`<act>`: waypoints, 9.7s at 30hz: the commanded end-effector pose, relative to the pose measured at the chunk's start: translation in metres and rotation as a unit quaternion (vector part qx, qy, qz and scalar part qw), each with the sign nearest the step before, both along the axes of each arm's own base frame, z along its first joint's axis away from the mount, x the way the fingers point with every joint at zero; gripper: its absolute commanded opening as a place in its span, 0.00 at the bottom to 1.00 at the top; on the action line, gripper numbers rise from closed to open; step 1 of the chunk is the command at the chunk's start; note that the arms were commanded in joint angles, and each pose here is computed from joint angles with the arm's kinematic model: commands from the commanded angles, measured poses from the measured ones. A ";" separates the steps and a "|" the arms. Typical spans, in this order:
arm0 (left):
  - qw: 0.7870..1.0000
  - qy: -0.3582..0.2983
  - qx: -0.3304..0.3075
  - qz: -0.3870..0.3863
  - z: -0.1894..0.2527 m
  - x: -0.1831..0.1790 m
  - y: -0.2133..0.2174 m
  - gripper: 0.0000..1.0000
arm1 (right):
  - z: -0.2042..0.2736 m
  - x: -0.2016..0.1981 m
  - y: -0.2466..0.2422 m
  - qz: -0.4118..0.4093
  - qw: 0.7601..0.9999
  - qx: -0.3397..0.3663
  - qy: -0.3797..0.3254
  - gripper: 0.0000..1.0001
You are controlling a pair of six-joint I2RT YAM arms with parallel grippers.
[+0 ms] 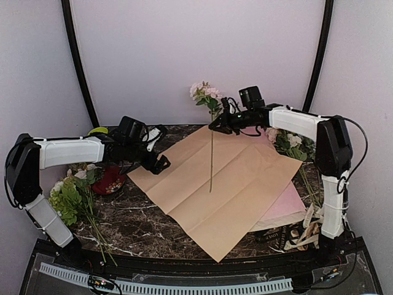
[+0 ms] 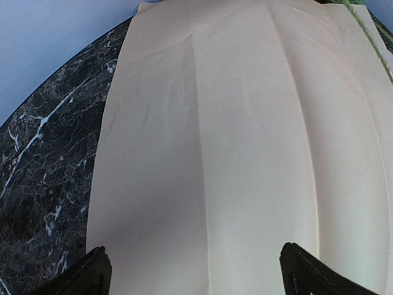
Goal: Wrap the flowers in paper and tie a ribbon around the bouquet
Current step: Place the fake flower on the flattened wrapping paper, then pick up the fake flower from the corner of the board, then place the fake flower on the flattened wrapping paper, then pick up the fake flower from the corner of the board, then place the fake flower on the flattened wrapping paper, then pick up the fake flower from the corner of the board.
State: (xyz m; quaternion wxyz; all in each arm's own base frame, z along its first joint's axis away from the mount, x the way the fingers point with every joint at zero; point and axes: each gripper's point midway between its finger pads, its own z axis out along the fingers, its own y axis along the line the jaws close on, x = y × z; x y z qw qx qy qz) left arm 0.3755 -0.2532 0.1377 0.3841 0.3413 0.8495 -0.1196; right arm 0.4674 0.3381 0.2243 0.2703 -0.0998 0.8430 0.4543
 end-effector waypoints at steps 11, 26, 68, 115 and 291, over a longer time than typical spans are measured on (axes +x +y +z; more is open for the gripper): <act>1.000 -0.005 -0.002 -0.006 0.011 -0.003 0.000 0.99 | -0.117 0.005 0.018 0.037 0.983 -0.142 0.110 0.00; 1.000 -0.003 -0.006 -0.010 0.012 -0.005 -0.001 0.99 | -0.041 0.047 -0.120 -0.091 0.954 -0.286 0.007 0.32; 1.000 0.001 0.002 -0.011 0.007 -0.004 -0.001 0.98 | -0.226 -0.073 -0.449 -0.232 0.800 -0.467 0.296 0.00; 1.000 0.008 0.000 -0.015 0.006 -0.006 -0.002 0.99 | -0.141 -0.035 0.036 0.020 0.955 -0.294 0.041 0.00; 0.606 0.160 -0.073 0.776 -0.012 -0.171 0.290 0.92 | -0.076 -0.015 -0.146 -0.124 0.959 -0.250 -0.045 0.31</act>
